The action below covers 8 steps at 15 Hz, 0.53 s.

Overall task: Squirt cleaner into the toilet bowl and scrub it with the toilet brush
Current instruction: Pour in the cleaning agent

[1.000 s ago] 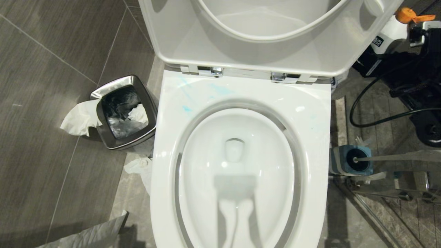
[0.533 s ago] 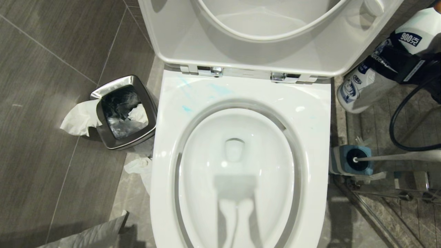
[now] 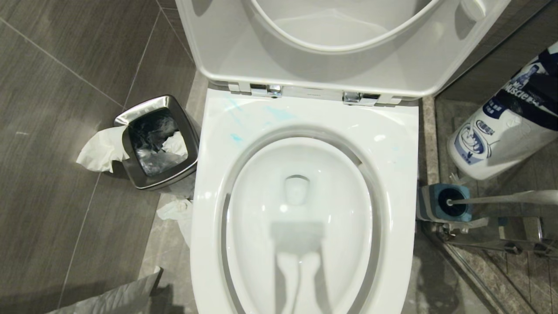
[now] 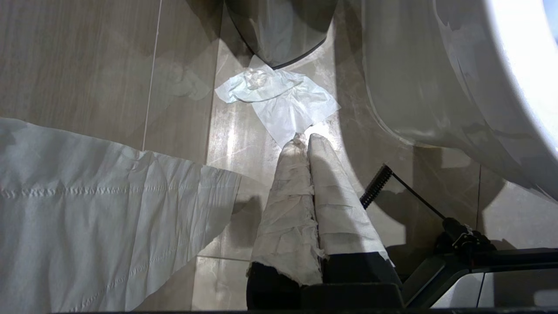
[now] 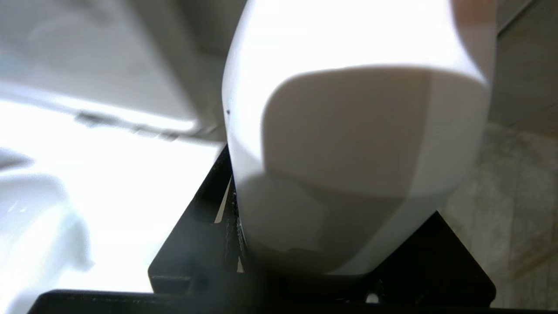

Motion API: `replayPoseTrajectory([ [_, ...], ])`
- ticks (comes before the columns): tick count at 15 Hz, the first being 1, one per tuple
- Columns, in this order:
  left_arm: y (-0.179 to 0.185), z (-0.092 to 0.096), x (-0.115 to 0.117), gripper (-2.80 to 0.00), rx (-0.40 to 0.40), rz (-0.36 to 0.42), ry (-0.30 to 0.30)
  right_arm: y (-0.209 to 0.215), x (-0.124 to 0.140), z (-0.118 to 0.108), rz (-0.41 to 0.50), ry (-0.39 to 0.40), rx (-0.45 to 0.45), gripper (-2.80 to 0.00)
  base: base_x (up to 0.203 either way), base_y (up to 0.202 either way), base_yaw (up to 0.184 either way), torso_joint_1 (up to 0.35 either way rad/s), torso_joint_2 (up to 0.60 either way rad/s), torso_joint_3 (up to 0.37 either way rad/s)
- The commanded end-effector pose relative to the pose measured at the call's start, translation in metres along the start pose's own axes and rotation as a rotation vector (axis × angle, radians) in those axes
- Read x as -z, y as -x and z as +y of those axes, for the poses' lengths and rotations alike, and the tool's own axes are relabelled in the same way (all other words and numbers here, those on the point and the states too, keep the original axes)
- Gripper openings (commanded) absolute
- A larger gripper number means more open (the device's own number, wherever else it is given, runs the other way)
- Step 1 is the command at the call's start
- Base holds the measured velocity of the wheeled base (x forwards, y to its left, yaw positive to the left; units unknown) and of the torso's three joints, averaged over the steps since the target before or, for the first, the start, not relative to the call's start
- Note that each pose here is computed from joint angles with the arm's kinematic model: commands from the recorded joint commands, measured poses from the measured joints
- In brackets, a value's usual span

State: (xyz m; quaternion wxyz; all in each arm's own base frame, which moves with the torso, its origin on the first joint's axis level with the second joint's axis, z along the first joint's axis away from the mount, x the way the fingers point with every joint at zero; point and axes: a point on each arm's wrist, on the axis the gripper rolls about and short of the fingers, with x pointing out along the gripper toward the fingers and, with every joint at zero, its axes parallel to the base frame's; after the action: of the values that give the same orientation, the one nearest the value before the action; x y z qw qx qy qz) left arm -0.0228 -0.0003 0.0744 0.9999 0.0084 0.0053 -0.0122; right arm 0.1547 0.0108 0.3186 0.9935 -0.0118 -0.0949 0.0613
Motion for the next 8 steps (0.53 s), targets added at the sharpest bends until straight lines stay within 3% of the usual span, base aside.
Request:
replayPoseTrajectory([
  [1,0.0,0.0,0.0,-2.8,0.0,0.001,0.0,0.0411,-0.0146,0.011,-0.007,0.038,-0.078,-2.8,0.0,0.0,0.0,0.0,0.0,0.0],
  [3,-0.0002,0.0,0.0004,-2.8,0.0,0.003,0.0,0.0465,-0.015,0.0144,0.018,0.069,-0.112,-2.8,0.0,0.0,0.0,0.0,0.0,0.0],
  [8,0.0,0.0,0.0001,-2.8,0.0,0.0,0.0,0.0441,-0.0189,0.014,0.012,0.073,-0.103,-2.8,0.0,0.0,0.0,0.0,0.0,0.0],
])
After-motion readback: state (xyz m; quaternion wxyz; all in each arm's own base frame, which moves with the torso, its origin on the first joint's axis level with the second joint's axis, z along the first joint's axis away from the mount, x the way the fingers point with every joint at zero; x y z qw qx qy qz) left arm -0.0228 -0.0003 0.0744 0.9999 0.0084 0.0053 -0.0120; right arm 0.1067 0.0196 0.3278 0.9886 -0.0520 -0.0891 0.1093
